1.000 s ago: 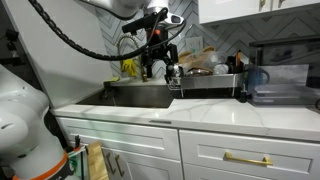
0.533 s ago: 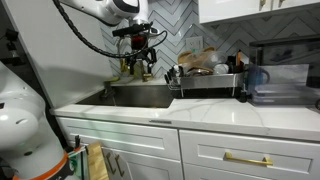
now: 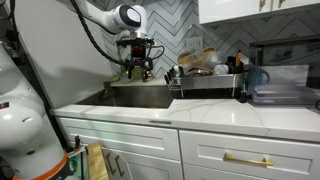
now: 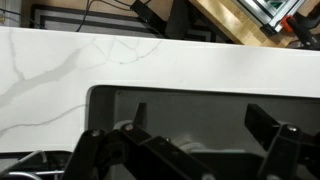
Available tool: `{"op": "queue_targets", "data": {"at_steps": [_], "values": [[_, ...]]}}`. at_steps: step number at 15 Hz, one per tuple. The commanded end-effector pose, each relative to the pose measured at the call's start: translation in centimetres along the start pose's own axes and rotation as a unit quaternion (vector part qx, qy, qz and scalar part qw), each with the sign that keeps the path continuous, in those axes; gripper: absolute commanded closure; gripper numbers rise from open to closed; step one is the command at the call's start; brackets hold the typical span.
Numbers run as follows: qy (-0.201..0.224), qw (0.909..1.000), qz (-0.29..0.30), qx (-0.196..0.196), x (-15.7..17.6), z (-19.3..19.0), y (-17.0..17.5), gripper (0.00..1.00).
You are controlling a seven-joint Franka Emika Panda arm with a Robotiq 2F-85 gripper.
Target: Remove the lunchbox from the sink, put it on the counter, remove the lunchbox from the drying rack put it on the counter, put the lunchbox with a spoon in it in the lunchbox on the right and put them in the sink
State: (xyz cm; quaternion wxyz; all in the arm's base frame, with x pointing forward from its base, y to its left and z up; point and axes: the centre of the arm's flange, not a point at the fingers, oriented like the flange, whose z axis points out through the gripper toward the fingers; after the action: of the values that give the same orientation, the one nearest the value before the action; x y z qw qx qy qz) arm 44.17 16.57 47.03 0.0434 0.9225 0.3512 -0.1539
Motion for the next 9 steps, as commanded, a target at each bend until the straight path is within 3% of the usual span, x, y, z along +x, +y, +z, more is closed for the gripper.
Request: {"op": "queue_targets", "data": {"at_steps": [1,6,9], "values": [[0.001,1.0,0.0,0.0,0.0,-0.1,0.0,0.0],[0.003,1.0,0.0,-0.001,0.0,-0.3,0.1,0.0],[-0.012,0.9997,-0.013,0.016,3.5,0.6,-1.2,0.0]]}}
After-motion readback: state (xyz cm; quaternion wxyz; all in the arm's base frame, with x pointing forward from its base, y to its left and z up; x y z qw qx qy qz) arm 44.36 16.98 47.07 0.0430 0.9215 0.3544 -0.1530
